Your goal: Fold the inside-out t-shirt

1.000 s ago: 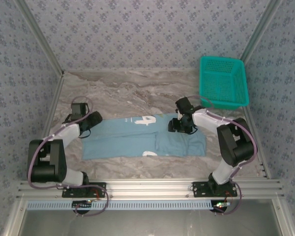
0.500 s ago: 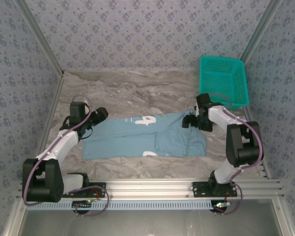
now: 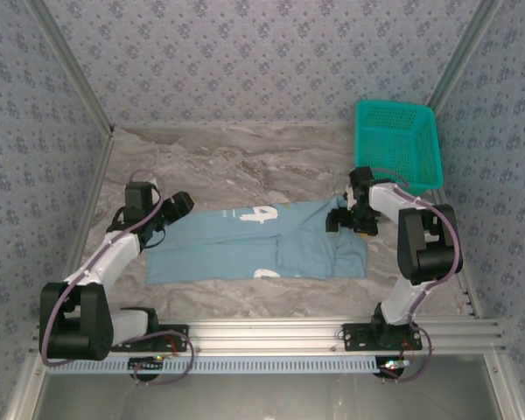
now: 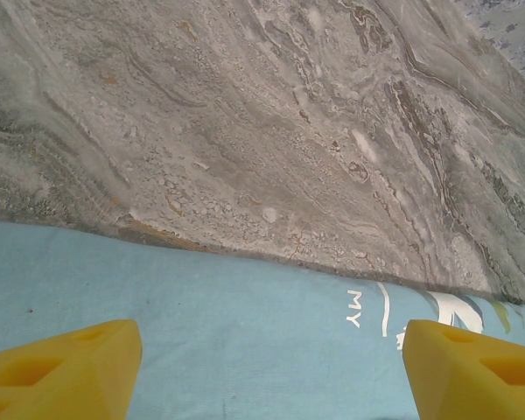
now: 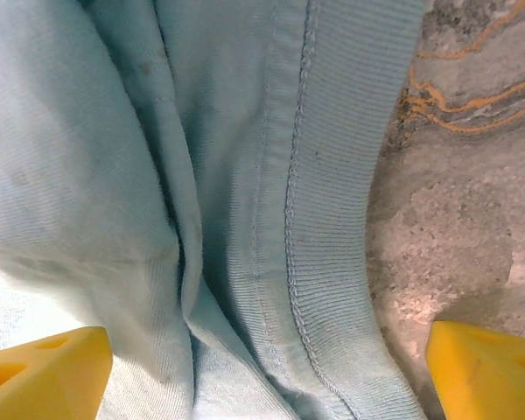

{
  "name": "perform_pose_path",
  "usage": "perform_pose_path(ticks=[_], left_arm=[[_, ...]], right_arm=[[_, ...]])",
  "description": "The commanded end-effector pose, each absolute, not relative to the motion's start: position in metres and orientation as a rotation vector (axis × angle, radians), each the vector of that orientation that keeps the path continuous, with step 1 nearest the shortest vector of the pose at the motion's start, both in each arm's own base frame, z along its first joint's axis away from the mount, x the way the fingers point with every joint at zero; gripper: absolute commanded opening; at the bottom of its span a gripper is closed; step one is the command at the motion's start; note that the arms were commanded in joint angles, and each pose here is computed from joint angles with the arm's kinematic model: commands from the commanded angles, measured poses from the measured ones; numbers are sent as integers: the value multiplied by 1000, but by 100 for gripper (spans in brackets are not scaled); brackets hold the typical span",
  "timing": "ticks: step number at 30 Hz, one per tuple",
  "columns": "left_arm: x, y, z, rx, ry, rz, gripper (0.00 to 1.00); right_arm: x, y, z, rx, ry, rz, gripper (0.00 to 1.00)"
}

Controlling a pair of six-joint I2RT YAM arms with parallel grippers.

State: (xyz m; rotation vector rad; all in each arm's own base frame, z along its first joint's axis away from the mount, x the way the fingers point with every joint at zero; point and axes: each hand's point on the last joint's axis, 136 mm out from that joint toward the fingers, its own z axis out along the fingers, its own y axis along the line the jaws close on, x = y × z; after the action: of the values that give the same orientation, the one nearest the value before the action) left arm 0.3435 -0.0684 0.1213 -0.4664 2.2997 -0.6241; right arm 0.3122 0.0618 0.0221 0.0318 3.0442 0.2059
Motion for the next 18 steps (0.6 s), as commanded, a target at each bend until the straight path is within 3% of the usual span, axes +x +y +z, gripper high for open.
perform_pose_path(ticks=[1,11,18], left_arm=[[343,-73,119,-442,2308,-644,78],[341,-72,116,-443,2319,-635,78],[337,-72,115,-440,2328,-631,78]], right_arm=[[315,91,17,-111,3047,317,88],[313,109,14,-203,3067,288,71],[310,118,5,-183,3078,315,48]])
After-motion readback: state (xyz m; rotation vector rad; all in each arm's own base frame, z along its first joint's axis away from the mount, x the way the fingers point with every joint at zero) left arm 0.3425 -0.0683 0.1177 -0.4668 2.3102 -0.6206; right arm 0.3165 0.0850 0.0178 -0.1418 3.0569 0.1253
